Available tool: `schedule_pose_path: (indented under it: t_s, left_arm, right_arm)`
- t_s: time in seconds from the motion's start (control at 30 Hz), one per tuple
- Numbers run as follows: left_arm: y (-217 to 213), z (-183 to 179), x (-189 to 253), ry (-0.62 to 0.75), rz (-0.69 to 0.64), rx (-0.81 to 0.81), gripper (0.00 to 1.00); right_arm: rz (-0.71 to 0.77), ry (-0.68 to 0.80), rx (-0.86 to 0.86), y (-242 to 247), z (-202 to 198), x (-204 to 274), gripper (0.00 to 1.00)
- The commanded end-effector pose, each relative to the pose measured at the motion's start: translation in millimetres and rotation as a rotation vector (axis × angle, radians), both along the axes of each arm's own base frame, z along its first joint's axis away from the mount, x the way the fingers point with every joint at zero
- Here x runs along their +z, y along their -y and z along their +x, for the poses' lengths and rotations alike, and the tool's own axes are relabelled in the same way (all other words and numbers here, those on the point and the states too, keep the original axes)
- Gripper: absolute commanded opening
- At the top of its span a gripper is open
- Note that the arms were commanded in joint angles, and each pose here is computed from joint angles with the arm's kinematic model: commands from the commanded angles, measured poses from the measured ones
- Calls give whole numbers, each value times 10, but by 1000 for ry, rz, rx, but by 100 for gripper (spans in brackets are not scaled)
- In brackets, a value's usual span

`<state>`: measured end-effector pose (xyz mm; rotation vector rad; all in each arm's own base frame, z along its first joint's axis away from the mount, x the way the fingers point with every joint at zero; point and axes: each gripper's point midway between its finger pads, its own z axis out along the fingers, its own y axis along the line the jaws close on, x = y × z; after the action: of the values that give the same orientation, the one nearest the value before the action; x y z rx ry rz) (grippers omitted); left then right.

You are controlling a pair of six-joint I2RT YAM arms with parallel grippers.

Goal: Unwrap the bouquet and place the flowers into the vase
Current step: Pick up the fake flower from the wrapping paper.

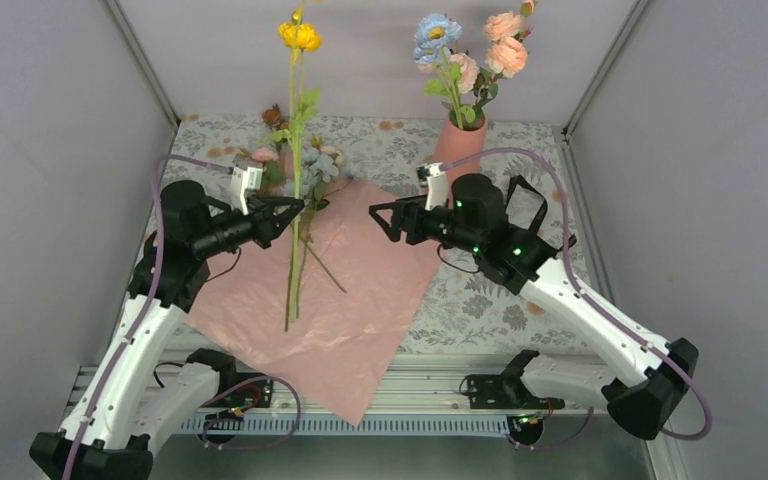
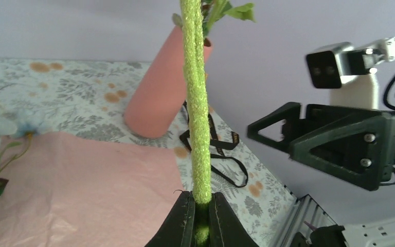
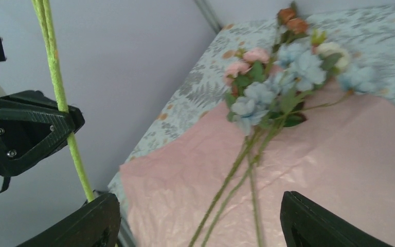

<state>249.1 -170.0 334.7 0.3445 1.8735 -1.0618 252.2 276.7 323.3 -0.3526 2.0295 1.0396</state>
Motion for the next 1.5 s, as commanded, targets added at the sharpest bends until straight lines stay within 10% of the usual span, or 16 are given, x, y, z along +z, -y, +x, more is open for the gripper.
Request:
schedule_pose_path:
  t_s: [0.0, 0.47, 1.47]
  left_arm:
    - [89, -164, 227, 95, -18, -78, 2]
    - [202, -412, 366, 142, -72, -199, 2]
    - [288, -686, 393, 152, -105, -340, 2]
  right_arm:
    - [105, 52, 102, -365, -135, 346, 79]
    - [244, 64, 241, -1163, -328, 741, 71]
    - [334, 56, 147, -1180, -192, 892, 57]
